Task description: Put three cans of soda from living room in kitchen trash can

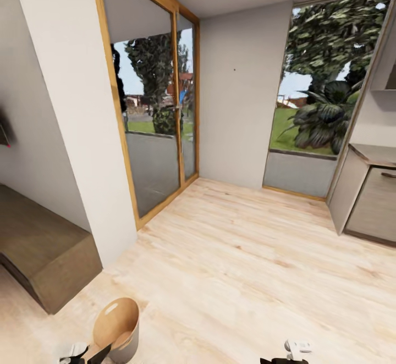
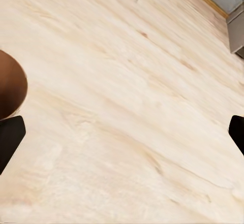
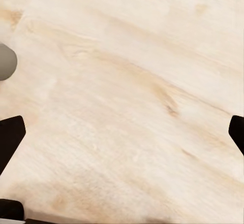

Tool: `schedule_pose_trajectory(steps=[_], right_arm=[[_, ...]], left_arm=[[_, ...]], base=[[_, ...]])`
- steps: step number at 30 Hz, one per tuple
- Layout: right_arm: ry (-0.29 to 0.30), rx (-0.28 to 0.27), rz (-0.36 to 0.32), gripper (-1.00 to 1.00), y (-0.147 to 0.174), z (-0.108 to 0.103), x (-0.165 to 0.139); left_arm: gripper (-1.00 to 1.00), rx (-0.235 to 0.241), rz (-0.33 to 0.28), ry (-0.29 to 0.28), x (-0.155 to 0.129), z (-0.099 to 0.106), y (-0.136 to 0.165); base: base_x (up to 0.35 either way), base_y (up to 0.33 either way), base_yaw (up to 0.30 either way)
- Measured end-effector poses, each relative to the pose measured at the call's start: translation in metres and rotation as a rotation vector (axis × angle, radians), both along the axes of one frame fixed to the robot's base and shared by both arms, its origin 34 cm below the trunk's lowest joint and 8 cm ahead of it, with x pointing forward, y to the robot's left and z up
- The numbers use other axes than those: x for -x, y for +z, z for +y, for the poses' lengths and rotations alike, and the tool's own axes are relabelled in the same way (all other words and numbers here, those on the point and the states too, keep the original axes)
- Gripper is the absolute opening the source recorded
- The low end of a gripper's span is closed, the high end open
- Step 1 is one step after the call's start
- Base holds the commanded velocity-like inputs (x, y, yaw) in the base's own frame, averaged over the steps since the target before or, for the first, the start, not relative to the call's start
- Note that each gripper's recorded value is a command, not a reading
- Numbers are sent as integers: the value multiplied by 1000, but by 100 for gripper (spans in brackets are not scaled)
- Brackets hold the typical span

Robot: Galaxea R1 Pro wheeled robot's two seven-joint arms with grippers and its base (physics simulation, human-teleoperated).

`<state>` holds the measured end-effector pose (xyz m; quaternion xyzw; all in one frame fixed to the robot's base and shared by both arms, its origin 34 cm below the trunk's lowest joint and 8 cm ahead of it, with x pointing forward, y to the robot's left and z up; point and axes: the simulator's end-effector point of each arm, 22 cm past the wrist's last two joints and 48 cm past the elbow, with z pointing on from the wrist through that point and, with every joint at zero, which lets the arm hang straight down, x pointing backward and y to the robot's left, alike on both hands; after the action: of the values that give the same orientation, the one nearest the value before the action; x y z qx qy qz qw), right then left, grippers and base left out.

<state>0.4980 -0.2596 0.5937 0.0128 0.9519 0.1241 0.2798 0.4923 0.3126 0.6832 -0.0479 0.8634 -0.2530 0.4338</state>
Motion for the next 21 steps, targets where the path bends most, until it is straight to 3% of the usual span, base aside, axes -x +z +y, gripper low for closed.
schedule_pose_trajectory(steps=[21], right_arm=[[0,0,0,100,0,0,0]], left_arm=[[100,0,0,-3,0,-1,0]], base=[[0,0,256]])
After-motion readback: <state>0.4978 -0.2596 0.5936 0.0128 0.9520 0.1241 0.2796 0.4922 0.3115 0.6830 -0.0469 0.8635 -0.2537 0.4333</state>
